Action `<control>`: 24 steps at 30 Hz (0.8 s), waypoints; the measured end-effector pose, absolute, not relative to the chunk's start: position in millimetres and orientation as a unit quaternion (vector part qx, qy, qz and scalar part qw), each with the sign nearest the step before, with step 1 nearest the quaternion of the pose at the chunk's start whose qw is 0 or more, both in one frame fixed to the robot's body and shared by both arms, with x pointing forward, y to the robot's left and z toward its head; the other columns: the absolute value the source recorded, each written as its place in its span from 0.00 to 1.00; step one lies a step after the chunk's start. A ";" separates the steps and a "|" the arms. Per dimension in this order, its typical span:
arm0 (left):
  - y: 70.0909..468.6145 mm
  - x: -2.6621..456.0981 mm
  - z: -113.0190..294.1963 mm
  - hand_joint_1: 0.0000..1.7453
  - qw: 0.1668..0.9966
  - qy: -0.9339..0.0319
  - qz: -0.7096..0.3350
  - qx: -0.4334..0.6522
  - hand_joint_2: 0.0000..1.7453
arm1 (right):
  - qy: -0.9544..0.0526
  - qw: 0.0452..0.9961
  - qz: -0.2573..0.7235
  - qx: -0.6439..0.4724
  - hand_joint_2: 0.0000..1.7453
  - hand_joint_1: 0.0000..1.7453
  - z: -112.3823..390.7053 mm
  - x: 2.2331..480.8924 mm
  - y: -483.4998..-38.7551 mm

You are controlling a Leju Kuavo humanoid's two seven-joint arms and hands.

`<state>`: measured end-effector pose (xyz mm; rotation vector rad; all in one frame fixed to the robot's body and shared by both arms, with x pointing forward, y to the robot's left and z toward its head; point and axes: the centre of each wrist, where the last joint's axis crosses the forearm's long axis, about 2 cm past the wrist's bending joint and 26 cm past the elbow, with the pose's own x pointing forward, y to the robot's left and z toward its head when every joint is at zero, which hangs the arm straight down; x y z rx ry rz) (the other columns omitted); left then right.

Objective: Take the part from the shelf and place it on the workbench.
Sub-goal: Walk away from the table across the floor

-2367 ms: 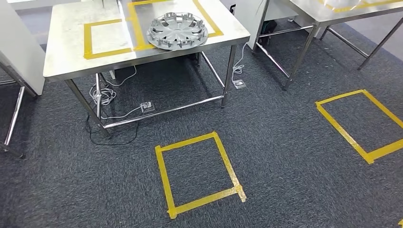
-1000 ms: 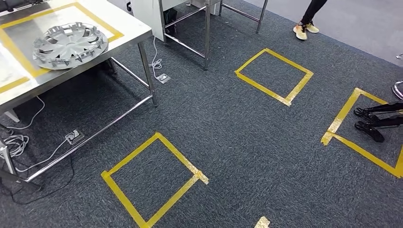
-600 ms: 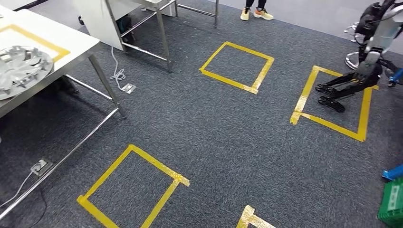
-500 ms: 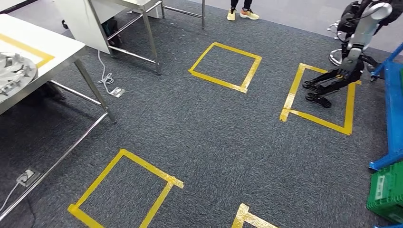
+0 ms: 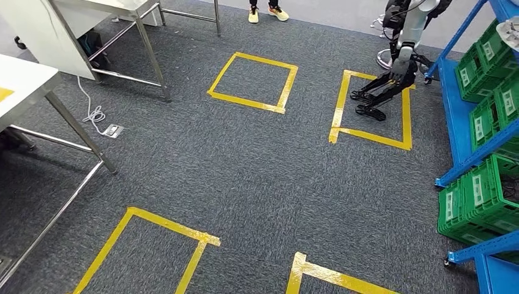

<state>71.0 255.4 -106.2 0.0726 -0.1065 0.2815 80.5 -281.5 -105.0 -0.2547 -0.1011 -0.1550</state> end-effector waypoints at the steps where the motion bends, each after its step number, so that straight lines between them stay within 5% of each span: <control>1: 255.2 71.3 -106.1 0.00 0.988 -0.053 0.140 0.036 0.00 | -0.051 0.988 -0.077 -0.127 0.00 0.00 -104.9 81.2 -281.6; 24: 258.0 71.9 -106.2 0.00 0.988 -0.062 0.135 0.045 0.00 | -0.042 0.988 -0.079 -0.124 0.00 0.00 -105.2 79.7 -281.1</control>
